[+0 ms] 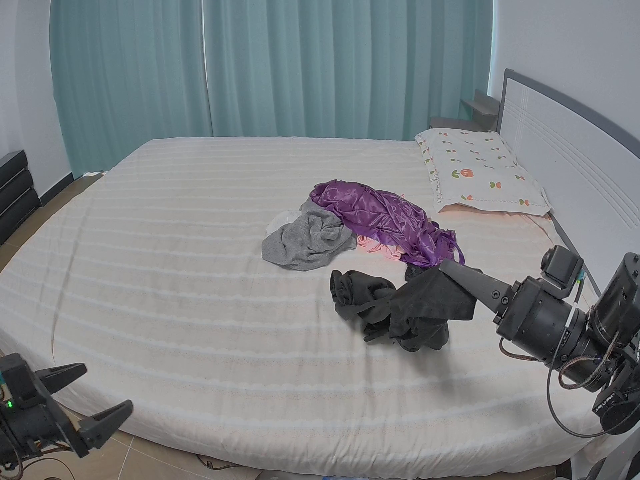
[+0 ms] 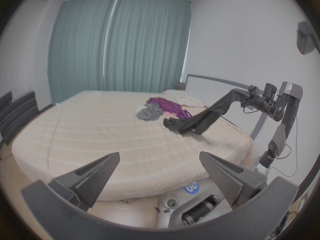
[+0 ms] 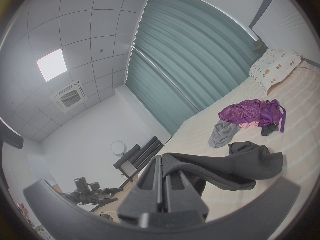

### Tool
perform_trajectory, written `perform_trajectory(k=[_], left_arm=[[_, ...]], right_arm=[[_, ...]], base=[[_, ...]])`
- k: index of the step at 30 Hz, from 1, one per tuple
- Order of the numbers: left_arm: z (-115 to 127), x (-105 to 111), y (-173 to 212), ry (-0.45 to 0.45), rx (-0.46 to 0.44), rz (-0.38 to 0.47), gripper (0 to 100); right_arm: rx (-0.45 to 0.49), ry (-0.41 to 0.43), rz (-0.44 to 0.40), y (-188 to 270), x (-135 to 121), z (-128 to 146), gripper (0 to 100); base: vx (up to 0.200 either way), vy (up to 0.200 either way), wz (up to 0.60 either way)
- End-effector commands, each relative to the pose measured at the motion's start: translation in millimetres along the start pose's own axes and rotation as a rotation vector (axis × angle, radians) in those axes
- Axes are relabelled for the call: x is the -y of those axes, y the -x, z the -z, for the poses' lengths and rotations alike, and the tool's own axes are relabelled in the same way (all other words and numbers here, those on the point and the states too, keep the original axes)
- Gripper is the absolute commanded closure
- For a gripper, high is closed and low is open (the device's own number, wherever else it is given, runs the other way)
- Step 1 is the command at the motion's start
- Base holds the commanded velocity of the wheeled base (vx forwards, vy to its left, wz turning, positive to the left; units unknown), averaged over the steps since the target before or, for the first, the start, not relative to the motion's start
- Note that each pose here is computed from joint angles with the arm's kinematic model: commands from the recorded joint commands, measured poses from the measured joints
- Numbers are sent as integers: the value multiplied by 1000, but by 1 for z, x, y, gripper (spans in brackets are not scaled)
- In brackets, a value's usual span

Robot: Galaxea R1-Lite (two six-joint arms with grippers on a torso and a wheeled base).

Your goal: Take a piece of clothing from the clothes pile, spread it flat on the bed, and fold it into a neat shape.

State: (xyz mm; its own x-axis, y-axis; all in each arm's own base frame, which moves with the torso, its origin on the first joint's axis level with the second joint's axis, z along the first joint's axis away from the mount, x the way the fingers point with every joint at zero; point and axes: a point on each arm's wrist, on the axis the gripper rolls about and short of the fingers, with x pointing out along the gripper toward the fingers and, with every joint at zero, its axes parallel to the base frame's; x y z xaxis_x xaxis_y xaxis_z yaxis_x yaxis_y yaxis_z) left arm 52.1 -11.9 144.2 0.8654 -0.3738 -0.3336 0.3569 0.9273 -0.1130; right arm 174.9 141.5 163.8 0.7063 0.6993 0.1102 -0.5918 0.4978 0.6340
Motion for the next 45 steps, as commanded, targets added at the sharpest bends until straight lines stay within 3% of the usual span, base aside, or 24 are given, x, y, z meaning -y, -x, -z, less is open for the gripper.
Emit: perform_trajectory(k=[1,8,9,13,15,22,30,40,45], left_arm=[[0,4,-79,55,-331,206,0],[9,13,-147,81,-379,255,0],[18,16,-171,98,-389,264,0],[31,26,-208,109,-387,236,0],[40,37,-236,107,-368,200,0],[51,60,-299,111,-306,190,0],[52,88,-351,91,-230,234,0],[55,97,-397,94,-178,241,0],[53,98,-421,96,-131,182,0]], right_arm=[[12,8,-18,5,-5,-3,100],[-11,2,0,4,0,2,100],[-15,2,11,2,2,4,100],[-13,4,9,-2,3,3,100],[-15,5,9,-3,3,4,100],[-3,8,-1,-2,0,1,100],[15,10,18,-1,0,1,100],[58,24,-18,7,-10,-9,100],[64,27,-18,8,-10,-10,100]], base=[[0,0,0],[0,0,0],[0,0,0],[0,0,0],[0,0,0],[0,0,0],[0,0,0],[0,0,0],[0,0,0]])
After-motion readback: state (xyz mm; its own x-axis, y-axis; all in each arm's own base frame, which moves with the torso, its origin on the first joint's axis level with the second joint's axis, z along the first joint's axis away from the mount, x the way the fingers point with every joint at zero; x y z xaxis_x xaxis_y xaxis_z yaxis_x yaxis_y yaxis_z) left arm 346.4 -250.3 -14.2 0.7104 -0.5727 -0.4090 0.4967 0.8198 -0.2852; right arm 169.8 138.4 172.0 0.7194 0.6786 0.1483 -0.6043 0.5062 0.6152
